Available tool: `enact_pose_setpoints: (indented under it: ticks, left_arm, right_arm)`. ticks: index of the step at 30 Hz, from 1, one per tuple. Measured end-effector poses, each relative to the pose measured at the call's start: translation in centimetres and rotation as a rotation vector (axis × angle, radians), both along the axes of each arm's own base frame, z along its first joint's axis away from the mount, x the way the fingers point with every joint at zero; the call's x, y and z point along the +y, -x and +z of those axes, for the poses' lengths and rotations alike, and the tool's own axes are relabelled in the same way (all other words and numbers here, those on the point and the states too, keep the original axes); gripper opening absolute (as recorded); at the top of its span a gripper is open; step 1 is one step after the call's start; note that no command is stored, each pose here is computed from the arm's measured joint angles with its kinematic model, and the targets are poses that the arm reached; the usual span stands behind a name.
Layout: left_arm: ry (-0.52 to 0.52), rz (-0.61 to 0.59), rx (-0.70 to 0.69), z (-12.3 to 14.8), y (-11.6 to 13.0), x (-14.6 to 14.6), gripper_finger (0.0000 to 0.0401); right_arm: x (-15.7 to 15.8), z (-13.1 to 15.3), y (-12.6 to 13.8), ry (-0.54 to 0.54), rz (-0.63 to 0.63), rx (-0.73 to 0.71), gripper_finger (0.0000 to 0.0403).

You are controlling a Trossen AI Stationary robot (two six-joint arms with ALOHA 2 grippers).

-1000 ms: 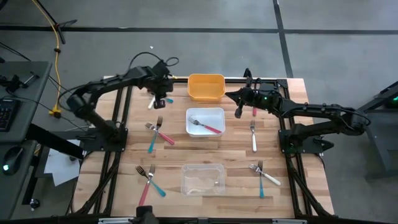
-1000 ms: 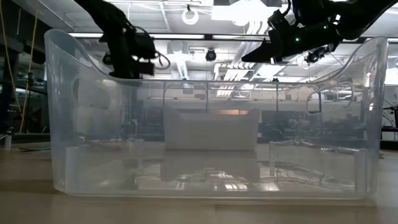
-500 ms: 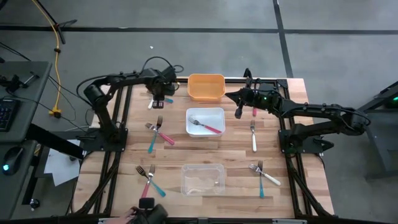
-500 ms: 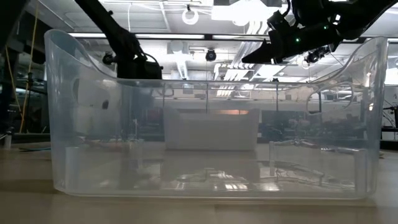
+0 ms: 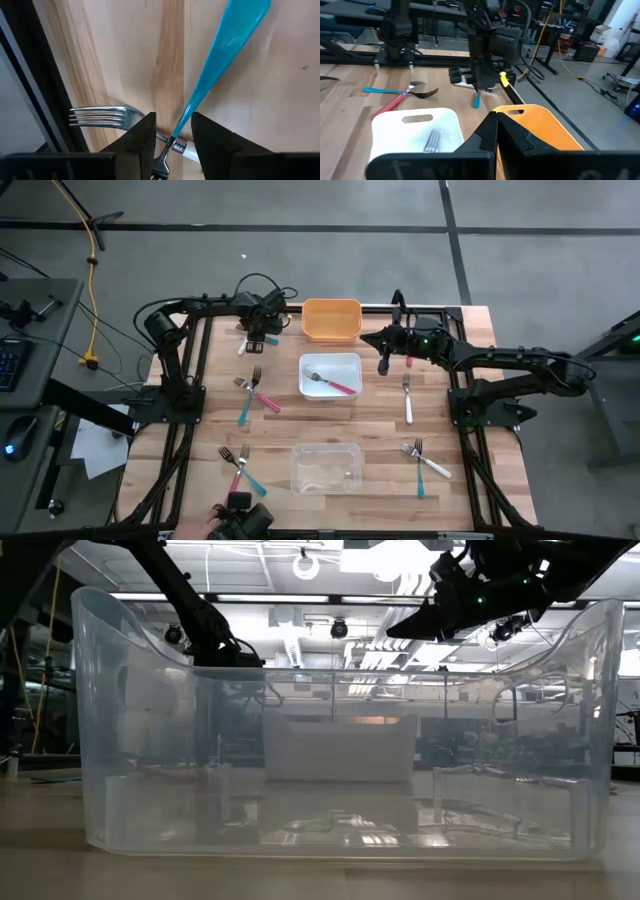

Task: Sort silverware by color (type)
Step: Put the top left blue fork into the yellow bin

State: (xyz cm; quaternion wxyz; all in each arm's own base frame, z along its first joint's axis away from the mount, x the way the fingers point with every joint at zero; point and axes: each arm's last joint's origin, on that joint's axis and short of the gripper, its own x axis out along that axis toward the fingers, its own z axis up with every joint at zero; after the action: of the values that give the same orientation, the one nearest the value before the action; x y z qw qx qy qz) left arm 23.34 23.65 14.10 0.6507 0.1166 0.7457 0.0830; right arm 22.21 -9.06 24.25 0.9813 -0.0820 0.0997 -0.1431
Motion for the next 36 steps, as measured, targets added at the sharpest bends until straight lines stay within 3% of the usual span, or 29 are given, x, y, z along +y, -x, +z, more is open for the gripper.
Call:
enact_pose_setpoints:
  ticks: [7,19,27,33,36]
  left_arm:
    - [0.002,0.031,-0.001,0.0,0.8,0.8,0.0109]
    - [0.053,-0.013,-0.054,-0.3,0.9,1.2,0.0078]
    - [0.076,-0.034,0.006,-1.6,0.8,1.3,0.0072]
    - [0.051,-0.059,-0.005,-0.7,0.7,1.0,0.0018]
    - [0.027,-0.034,-0.010,0.0,0.7,0.9,0.0009]
  right_arm:
    - [0.5,0.0,-0.2,0.001,0.013,0.004,0.0000]
    - [1.0,0.0,-0.4,0.001,0.036,0.004,0.0000]
    - [1.0,-0.1,-0.4,0.000,0.036,0.008,0.0000]
    - [1.0,-0.1,-0.4,0.000,0.036,0.008,0.0000]
    - [1.0,-0.1,-0.4,0.000,0.036,0.008,0.0000]
